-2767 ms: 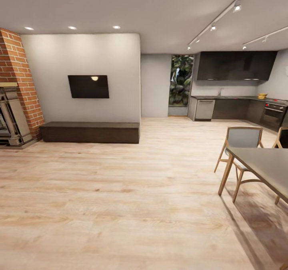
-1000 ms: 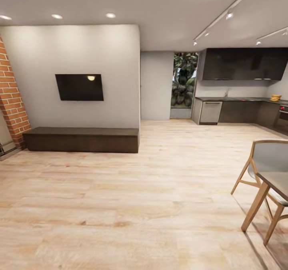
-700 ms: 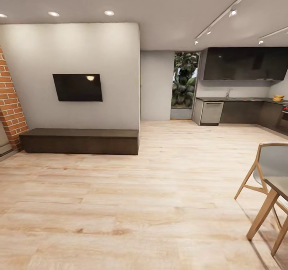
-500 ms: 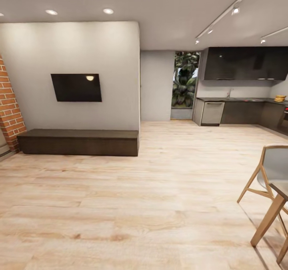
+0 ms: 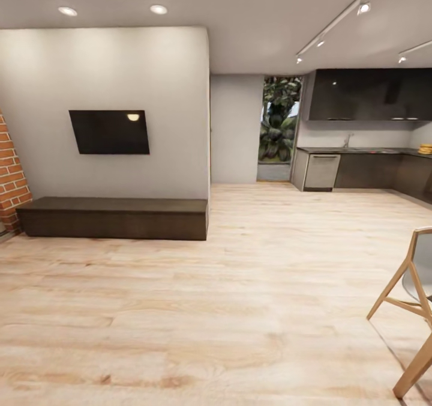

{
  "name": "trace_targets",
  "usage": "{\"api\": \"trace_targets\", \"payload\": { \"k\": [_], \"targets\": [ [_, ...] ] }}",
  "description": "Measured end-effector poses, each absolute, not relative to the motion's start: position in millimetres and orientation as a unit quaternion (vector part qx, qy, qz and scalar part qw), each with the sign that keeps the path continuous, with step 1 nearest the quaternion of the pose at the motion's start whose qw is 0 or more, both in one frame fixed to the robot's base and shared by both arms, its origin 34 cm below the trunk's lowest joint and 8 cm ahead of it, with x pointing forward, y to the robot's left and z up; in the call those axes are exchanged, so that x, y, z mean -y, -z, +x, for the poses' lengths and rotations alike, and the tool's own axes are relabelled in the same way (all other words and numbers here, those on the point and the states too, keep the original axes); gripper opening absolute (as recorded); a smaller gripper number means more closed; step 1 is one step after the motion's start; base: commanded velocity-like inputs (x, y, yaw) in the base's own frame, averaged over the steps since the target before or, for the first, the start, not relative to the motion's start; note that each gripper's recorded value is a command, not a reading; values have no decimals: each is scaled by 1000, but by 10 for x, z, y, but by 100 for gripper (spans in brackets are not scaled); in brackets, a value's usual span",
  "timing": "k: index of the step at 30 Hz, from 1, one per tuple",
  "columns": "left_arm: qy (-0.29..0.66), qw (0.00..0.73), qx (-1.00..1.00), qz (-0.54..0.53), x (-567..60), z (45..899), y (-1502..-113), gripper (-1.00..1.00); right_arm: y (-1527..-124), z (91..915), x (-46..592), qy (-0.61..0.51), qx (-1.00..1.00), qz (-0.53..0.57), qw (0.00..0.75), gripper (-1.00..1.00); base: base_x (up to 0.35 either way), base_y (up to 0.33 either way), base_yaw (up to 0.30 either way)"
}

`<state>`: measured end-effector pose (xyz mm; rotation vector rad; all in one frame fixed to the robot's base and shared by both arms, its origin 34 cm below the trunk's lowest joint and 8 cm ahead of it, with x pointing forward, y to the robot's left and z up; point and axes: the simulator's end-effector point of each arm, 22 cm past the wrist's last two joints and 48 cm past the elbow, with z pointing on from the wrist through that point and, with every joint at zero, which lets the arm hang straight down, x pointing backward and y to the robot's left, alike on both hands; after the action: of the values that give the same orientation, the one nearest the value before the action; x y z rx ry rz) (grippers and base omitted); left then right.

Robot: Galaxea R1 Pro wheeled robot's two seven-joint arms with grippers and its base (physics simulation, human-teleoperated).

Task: In the kitchen, take the popcorn bag from the countertop, put it into the microwave, and heat it until the popcorn is cooked so the cooked popcorn ends up inside the bag.

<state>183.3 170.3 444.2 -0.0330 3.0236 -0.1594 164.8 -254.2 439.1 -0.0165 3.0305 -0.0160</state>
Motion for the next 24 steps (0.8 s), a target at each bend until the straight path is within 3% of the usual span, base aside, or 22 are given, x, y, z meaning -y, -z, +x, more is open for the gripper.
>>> {"api": "trace_targets", "payload": {
  "k": [24],
  "targets": [
    [53,56,-997,-11,-1703,1832,-4441,100,-4391,1645,2533,5,-998,0,55,100,322,0,0]
  ]
}}
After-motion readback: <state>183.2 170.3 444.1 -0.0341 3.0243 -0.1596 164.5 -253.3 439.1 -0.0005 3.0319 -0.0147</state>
